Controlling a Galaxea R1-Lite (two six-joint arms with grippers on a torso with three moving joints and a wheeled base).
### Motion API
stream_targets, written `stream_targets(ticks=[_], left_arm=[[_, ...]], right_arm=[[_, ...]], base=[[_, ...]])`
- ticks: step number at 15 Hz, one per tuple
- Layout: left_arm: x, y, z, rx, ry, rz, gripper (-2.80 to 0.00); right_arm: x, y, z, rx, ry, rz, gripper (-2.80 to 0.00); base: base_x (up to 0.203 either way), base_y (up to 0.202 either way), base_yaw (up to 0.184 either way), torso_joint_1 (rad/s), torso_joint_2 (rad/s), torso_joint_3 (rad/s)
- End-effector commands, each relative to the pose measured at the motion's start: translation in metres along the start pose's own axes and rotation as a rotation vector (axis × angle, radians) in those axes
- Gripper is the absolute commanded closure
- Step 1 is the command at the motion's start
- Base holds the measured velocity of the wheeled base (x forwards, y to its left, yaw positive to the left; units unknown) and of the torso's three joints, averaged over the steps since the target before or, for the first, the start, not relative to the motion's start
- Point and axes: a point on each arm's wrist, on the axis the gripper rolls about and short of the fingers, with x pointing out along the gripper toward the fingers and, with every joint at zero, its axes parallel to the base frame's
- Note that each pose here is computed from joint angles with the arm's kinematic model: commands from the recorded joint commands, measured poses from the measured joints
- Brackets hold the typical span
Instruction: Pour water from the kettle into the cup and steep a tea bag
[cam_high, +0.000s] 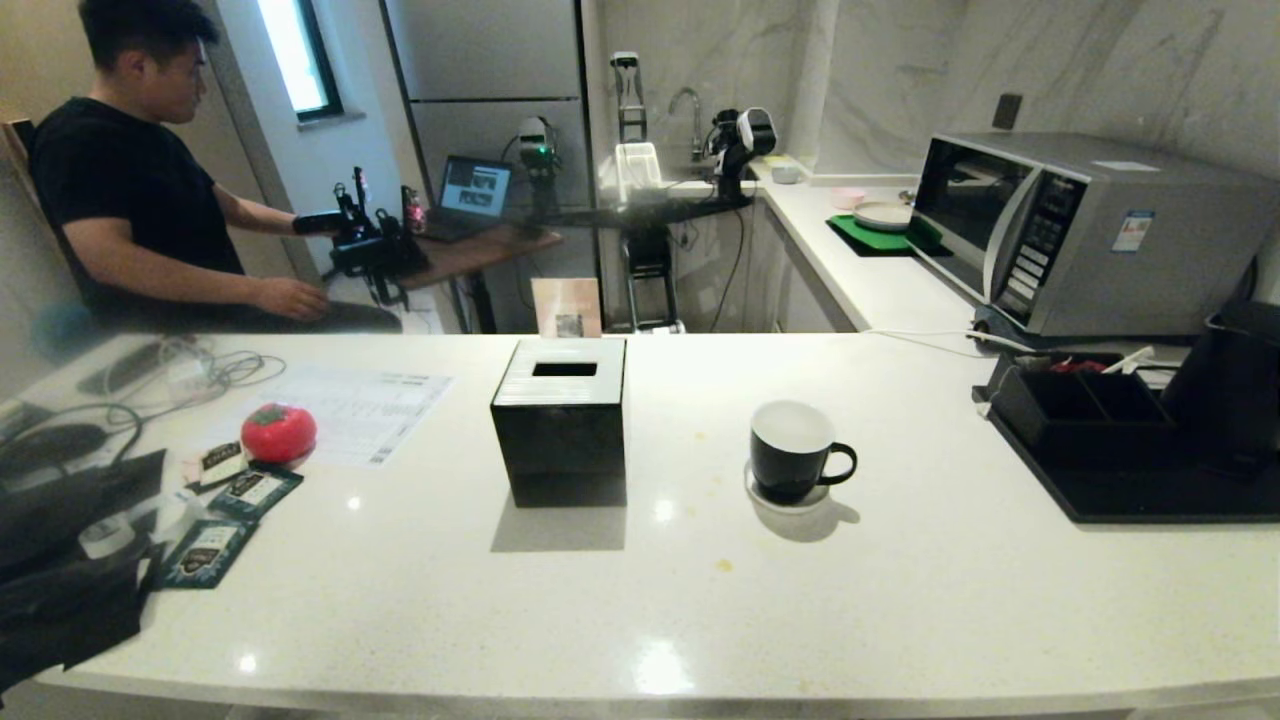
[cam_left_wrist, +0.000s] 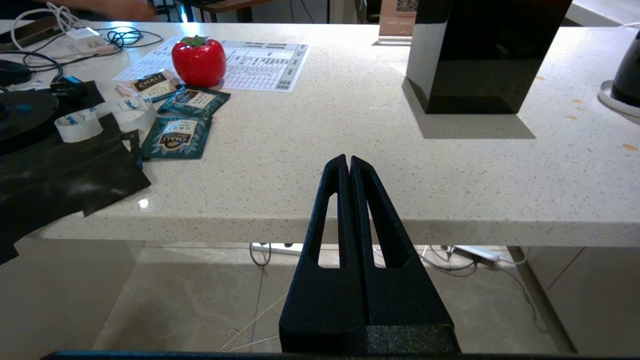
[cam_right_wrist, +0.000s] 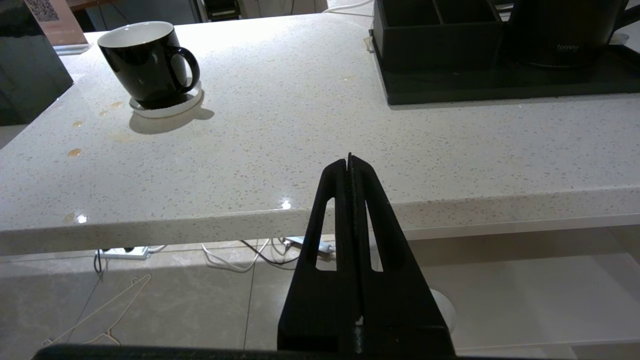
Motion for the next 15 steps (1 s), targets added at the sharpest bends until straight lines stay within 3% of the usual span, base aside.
stream_targets(ticks=[1, 15], left_arm=[[0.0001, 0.0, 0.0001, -0.001, 0.0, 0.0, 0.0], [0.0001, 0.0, 0.0001, 0.001, 0.0, 0.0, 0.0]], right_arm=[[0.0001, 0.0, 0.0, 0.0, 0.001, -0.002, 0.0], [0.0, 0.0, 0.0, 0.001, 0.0, -0.001, 0.0]], base=[[0.0, 0.0, 0.0, 0.0, 0.0, 0.0], [0.0, 0.0, 0.0, 0.0, 0.0, 0.0]])
